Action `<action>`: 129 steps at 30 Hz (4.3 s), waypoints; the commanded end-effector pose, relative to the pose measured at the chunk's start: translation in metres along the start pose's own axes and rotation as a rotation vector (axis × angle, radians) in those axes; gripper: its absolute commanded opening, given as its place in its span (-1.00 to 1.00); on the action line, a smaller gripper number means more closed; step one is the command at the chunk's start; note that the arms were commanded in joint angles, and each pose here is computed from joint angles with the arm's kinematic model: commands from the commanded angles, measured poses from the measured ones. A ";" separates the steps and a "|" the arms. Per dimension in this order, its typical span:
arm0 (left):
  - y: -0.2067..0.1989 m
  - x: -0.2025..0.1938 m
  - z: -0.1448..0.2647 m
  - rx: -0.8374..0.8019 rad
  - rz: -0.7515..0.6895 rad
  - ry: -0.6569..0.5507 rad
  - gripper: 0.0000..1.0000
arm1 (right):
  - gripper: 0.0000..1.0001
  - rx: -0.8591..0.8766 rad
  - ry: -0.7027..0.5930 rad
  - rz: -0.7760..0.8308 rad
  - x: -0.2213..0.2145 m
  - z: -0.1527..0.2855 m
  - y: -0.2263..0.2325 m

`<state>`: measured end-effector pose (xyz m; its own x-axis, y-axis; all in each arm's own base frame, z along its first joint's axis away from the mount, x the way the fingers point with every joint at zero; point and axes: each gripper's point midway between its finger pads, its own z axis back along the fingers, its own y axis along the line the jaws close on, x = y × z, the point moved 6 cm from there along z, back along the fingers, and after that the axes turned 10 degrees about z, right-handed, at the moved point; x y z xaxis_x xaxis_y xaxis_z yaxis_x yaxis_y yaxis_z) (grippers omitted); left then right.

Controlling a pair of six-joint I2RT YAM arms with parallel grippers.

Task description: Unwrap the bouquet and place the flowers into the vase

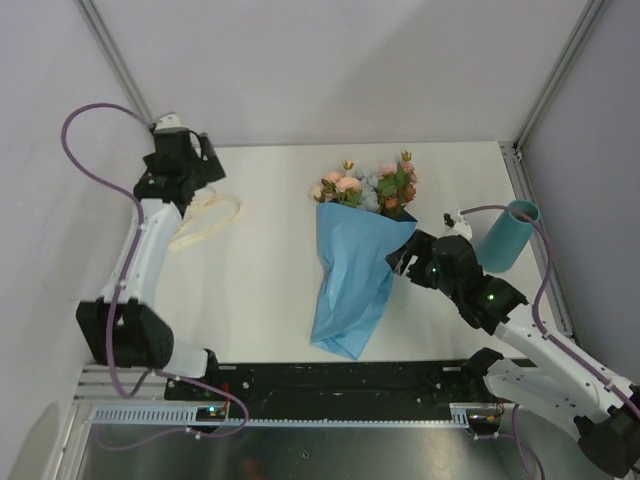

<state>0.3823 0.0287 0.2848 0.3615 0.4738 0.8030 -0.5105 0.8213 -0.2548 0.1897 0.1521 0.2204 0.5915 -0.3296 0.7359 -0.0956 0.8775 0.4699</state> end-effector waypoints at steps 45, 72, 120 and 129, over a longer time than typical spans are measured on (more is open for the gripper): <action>0.015 -0.143 0.130 -0.410 -0.237 0.201 0.92 | 0.83 0.555 0.054 0.392 -0.084 -0.136 0.221; -0.004 -0.145 0.165 -0.770 -0.275 0.183 0.99 | 0.90 0.401 -0.026 0.475 -0.032 -0.032 0.184; -0.020 -0.170 0.088 -0.340 -0.167 0.374 -0.99 | -0.49 -0.407 -0.236 0.665 -0.053 -0.219 0.080; -0.049 -0.153 0.047 -0.235 -0.097 0.345 -1.00 | -0.94 -0.309 -0.170 0.607 -0.007 -0.249 0.051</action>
<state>0.2873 -0.0950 0.1855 0.7292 0.3630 0.5801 -0.2269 0.9280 -0.2955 0.3533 0.2855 0.0947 0.3900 0.3072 0.8681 -0.0793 0.9504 -0.3007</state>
